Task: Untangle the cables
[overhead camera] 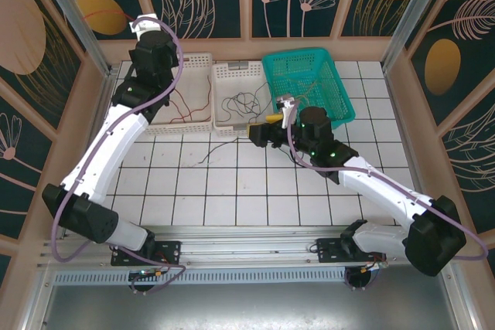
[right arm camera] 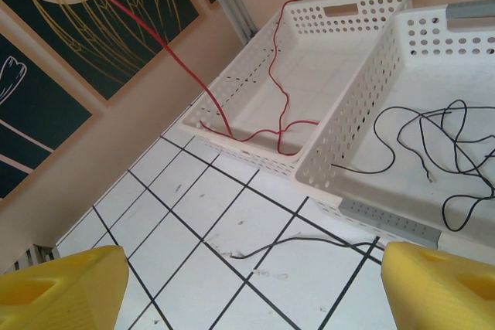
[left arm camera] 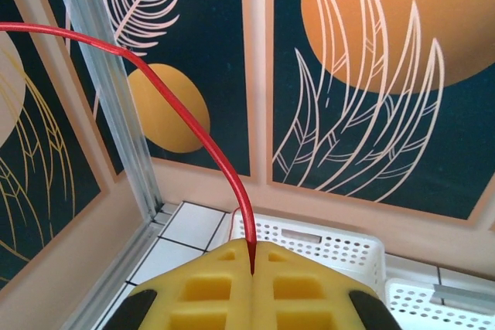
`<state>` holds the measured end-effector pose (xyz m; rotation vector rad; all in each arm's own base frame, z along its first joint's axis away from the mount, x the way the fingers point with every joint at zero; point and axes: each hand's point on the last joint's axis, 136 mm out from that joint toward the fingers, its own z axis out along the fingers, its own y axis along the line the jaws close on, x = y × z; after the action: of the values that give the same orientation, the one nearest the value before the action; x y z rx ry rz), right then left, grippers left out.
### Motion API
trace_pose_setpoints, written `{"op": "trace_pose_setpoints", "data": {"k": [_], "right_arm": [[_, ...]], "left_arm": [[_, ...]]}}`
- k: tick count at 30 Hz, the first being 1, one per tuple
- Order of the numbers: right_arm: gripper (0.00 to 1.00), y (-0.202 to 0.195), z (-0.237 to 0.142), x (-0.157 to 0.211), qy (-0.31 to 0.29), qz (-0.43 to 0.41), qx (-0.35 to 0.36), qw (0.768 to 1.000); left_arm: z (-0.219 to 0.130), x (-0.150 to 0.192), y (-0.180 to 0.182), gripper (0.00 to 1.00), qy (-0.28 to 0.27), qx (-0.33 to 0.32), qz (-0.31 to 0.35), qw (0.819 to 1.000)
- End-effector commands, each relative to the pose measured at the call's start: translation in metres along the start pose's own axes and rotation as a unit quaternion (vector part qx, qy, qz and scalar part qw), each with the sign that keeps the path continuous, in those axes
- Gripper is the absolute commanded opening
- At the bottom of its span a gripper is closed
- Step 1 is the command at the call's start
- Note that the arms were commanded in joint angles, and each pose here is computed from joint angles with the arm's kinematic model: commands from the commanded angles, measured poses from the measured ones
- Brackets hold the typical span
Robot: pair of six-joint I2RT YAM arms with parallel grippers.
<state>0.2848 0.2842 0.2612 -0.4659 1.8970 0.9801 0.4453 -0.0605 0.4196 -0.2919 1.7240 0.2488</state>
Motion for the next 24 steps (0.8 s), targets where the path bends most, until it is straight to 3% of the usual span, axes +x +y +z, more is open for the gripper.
{"op": "trace_pose_setpoints", "data": {"k": [1, 7, 12, 24], "right_arm": [[0.86, 0.004, -0.007, -0.002, -0.013, -0.004, -0.003, 1.0], [0.86, 0.003, -0.004, 0.002, -0.008, -0.002, -0.005, 1.0], [0.86, 0.004, -0.003, 0.004, -0.006, -0.001, -0.009, 1.0], [0.86, 0.002, -0.006, 0.018, 0.006, 0.006, -0.009, 1.0]], "left_arm": [[0.012, -0.014, 0.006, 0.0, -0.022, -0.019, 0.004, 1.0], [0.031, -0.016, 0.002, 0.0, -0.03, -0.038, 0.019, 0.999], [0.056, 0.006, -0.005, 0.0, -0.024, -0.045, 0.023, 0.998], [0.132, 0.13, -0.034, 0.0, 0.053, -0.058, 0.051, 0.996]]}}
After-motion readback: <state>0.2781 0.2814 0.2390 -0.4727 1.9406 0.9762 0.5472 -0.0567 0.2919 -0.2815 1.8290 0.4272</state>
